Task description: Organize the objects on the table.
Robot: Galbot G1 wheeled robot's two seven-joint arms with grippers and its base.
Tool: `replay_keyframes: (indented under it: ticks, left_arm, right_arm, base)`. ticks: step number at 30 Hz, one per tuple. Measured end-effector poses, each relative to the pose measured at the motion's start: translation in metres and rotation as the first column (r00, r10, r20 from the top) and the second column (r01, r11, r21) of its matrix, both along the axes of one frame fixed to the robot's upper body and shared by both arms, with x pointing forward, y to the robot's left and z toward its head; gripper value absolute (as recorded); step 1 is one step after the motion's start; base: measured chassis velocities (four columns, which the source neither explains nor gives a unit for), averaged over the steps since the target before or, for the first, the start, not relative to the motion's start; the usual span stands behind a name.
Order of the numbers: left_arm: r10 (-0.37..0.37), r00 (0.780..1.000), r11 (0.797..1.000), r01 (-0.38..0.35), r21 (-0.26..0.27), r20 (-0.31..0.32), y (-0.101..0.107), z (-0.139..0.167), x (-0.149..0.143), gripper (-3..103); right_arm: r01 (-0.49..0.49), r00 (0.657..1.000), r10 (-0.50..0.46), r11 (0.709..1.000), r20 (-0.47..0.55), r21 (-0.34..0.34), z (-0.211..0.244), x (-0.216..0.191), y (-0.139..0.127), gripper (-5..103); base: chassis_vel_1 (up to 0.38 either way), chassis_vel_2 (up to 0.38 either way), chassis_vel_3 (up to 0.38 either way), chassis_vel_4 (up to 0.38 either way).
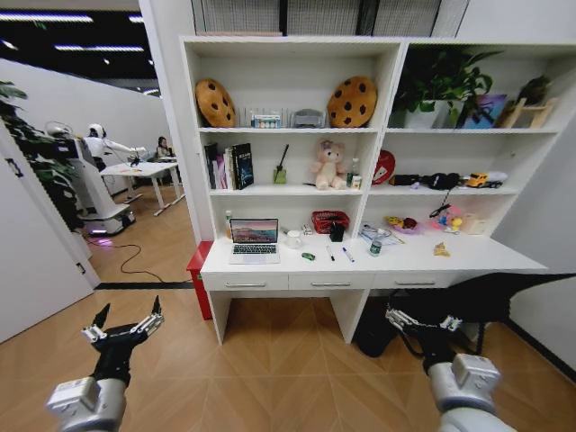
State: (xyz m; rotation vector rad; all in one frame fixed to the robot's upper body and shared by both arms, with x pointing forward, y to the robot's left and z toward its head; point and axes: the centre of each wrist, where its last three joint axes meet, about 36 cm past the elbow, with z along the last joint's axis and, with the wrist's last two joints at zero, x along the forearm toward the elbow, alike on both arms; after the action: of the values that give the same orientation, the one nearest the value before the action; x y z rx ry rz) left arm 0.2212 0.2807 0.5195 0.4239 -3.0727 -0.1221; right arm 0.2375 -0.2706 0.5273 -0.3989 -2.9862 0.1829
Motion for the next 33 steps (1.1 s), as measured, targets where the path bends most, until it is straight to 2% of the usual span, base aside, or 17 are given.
replay_keyframes:
  ticks: [14, 25, 27, 30, 32, 33]
  left_arm:
    - [0.004, 1.000, 1.000, -0.004, -0.010, -0.026, 0.0032, -0.0011, -0.0033, 100]
    - [-0.002, 1.000, 1.000, 0.002, -0.007, -0.031, 0.0035, -0.0016, -0.0039, 100]
    - [-0.008, 0.999, 1.000, 0.008, -0.008, -0.031, 0.0035, -0.0018, -0.0041, 100]
    - [-0.045, 0.998, 0.999, 0.045, -0.016, -0.033, 0.0037, -0.0021, -0.0047, 100]
    - [-0.098, 0.995, 0.995, 0.097, -0.024, -0.032, 0.0042, -0.0020, -0.0047, 100]
    - [-0.098, 0.995, 0.995, 0.097, -0.024, -0.032, 0.0042, -0.0020, -0.0047, 100]
  right_arm:
    - [-0.039, 0.999, 0.038, 0.999, 0.014, 0.015, 0.0041, 0.0039, -0.0038, 100]
    - [-0.045, 0.999, 0.045, 0.999, 0.019, 0.027, 0.0048, 0.0050, -0.0044, 100]
    - [-0.045, 0.999, 0.045, 0.999, 0.019, 0.027, 0.0047, 0.0050, -0.0042, 100]
    - [-0.045, 0.999, 0.045, 0.999, 0.018, 0.026, 0.0046, 0.0049, -0.0044, 100]
    - [-0.047, 0.999, 0.046, 0.999, 0.016, 0.024, 0.0047, 0.0048, -0.0050, 100]
    - [-0.047, 0.999, 0.046, 0.999, 0.016, 0.024, 0.0047, 0.0048, -0.0050, 100]
  base:
    - [-0.008, 0.014, 0.016, -0.014]
    - [-0.160, 0.159, 0.168, -0.174]
    - [-0.167, 0.194, 0.176, -0.200]
    - [-0.180, 0.193, 0.186, -0.191]
    - [-0.165, 0.151, 0.178, -0.182]
    - [-0.154, 0.149, 0.168, -0.169]
